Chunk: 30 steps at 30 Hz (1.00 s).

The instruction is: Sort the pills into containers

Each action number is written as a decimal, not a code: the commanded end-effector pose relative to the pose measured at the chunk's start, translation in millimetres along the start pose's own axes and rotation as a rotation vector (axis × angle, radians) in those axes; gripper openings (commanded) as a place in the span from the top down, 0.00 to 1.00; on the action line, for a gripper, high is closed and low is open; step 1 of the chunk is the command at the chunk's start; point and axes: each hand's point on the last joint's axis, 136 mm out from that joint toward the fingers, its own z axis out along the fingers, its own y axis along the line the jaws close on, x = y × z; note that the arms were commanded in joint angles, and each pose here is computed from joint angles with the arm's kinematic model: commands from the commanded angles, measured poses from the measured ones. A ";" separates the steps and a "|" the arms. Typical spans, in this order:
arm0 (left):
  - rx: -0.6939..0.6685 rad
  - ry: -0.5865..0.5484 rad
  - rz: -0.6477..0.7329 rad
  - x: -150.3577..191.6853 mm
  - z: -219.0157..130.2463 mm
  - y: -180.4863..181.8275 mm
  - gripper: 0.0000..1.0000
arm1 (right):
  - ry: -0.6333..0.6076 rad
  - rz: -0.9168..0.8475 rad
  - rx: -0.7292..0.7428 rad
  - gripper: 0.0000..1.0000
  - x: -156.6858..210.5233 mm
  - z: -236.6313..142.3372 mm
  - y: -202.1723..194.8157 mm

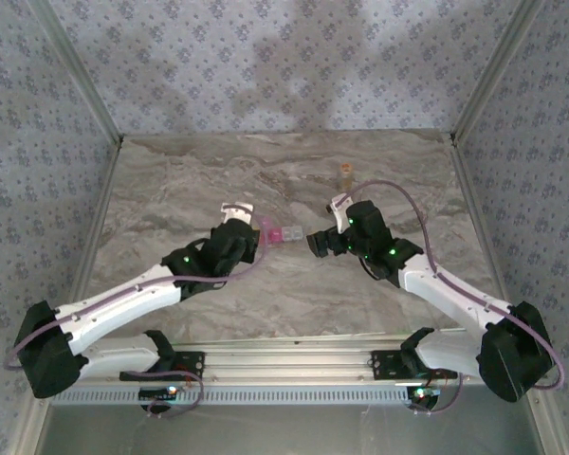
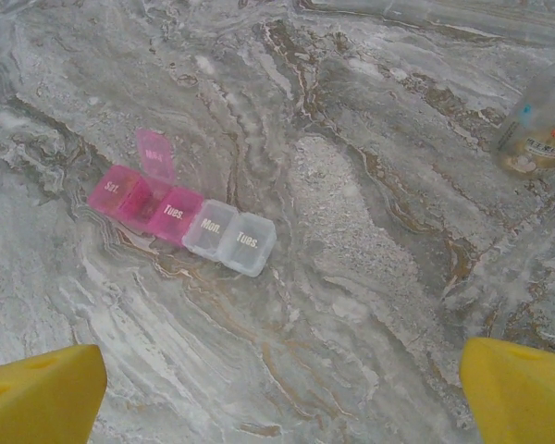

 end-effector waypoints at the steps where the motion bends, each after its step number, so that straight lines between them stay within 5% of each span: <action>1: -0.028 -0.087 -0.088 -11.9 -4.5 1.4 0.70 | -0.041 -0.022 0.020 0.00 -7.2 -3.0 -1.1; 30: -0.062 -0.068 -0.142 31.4 24.9 -23.9 0.66 | -0.059 -0.007 0.075 0.00 -6.0 -0.3 -4.5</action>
